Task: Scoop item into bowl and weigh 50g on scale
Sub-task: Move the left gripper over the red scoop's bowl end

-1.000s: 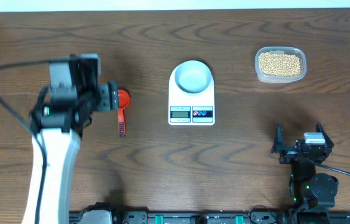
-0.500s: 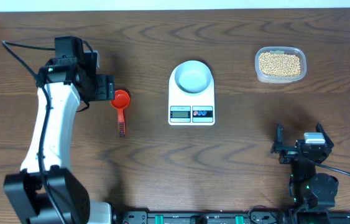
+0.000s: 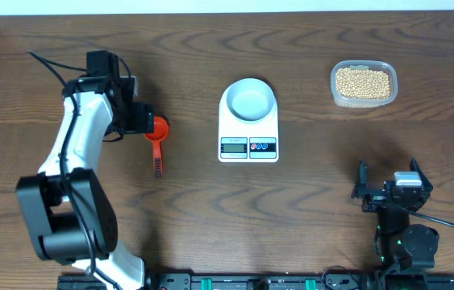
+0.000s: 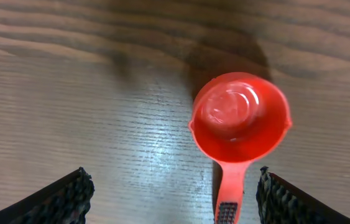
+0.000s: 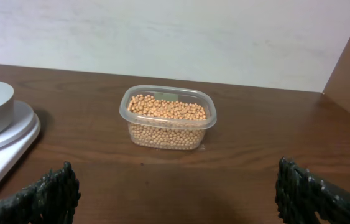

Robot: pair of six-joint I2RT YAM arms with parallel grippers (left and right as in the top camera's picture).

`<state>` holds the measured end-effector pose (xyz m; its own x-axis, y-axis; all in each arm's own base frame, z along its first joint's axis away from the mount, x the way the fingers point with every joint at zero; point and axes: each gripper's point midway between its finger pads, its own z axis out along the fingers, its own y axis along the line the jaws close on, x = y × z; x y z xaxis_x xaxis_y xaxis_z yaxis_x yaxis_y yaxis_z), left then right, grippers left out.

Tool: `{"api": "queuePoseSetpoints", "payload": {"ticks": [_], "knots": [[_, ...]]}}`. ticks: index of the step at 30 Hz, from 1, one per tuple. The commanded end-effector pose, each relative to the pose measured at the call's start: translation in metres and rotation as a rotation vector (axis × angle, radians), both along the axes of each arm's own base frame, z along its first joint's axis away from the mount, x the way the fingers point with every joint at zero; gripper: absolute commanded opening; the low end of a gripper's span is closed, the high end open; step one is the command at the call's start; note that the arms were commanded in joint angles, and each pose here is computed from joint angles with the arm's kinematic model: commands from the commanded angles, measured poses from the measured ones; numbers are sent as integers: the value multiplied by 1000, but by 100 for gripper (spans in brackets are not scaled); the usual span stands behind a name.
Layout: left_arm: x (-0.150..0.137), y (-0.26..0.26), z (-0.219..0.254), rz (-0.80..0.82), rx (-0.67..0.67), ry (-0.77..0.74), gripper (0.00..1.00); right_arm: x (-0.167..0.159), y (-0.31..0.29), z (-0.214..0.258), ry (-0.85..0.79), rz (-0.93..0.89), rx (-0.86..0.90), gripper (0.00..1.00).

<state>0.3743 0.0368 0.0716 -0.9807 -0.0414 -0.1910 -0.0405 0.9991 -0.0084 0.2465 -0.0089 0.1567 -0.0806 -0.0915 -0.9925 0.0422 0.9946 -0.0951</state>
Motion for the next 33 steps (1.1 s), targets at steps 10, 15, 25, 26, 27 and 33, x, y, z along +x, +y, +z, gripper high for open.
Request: {"api": "queuePoseSetpoints", "payload": {"ticks": [10, 15, 25, 26, 27, 33], "knots": [[15, 3, -36, -3, -5, 31, 86, 0, -3, -1, 2, -14, -11, 99], [19, 3, -41, -4, -3, 22, 86, 0, -3, -1, 2, -14, -11, 99], [13, 2, -48, -3, -5, 38, 87, 0, -3, -1, 2, -14, -11, 99], [13, 2, -48, -3, -5, 38, 86, 0, -3, -1, 2, -14, -11, 99], [13, 2, -48, -3, -5, 38, 86, 0, -3, -1, 2, -14, -11, 99], [14, 2, -48, -3, -5, 31, 86, 0, -3, -1, 2, -14, -11, 99]]}}
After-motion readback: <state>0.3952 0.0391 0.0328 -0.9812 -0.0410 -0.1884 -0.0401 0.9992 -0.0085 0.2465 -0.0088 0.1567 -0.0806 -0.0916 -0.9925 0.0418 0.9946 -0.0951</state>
